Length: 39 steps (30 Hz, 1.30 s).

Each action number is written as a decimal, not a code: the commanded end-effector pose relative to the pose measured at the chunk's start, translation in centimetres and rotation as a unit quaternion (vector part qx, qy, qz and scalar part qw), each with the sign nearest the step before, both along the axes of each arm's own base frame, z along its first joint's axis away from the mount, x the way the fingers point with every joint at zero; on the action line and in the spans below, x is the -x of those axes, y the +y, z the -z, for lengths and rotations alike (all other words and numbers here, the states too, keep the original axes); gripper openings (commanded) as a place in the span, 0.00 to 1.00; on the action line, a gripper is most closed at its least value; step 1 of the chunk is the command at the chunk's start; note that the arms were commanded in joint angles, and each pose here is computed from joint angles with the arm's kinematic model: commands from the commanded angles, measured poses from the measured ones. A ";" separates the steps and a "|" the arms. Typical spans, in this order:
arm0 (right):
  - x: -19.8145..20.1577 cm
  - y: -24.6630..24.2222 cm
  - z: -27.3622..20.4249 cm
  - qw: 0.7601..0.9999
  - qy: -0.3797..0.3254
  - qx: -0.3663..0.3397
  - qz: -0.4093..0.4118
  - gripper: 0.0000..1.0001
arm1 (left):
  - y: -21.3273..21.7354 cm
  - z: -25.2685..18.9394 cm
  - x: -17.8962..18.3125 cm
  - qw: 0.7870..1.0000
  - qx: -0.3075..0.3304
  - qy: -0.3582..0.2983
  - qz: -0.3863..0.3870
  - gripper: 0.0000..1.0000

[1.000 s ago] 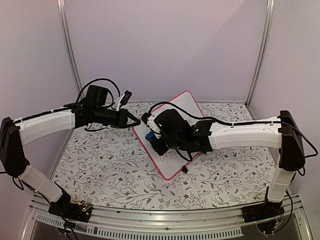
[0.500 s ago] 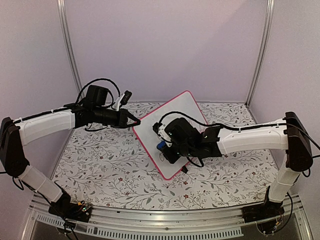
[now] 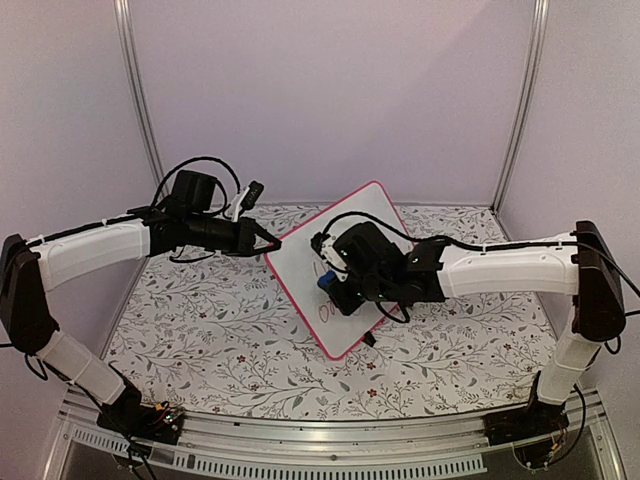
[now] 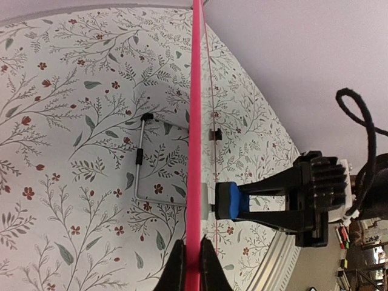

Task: Erase the whiteboard
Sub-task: Erase the whiteboard at the center of the board.

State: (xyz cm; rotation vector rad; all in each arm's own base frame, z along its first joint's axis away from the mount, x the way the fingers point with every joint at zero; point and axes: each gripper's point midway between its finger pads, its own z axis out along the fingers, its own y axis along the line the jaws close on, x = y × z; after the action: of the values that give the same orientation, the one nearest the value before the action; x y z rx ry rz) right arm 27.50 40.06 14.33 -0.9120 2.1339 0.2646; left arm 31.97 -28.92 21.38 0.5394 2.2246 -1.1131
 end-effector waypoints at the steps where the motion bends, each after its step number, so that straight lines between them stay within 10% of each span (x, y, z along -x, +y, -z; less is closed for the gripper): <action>1: -2.3 1.0 -2.5 1.000 -0.023 -0.019 0.004 0.00 | 0.1 -0.9 0.2 1.000 0.006 -0.026 0.011 0.00; 39: 0.3 -2.2 4.3 0.997 0.070 0.020 -0.002 0.00 | 0.1 -0.8 0.2 1.000 0.007 -0.024 0.013 0.00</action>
State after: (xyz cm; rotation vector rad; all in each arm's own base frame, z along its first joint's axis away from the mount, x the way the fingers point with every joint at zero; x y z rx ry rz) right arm 29.14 40.27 14.33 -0.8832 2.1256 0.3525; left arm 32.17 -28.59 21.23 0.5248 2.2331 -1.1081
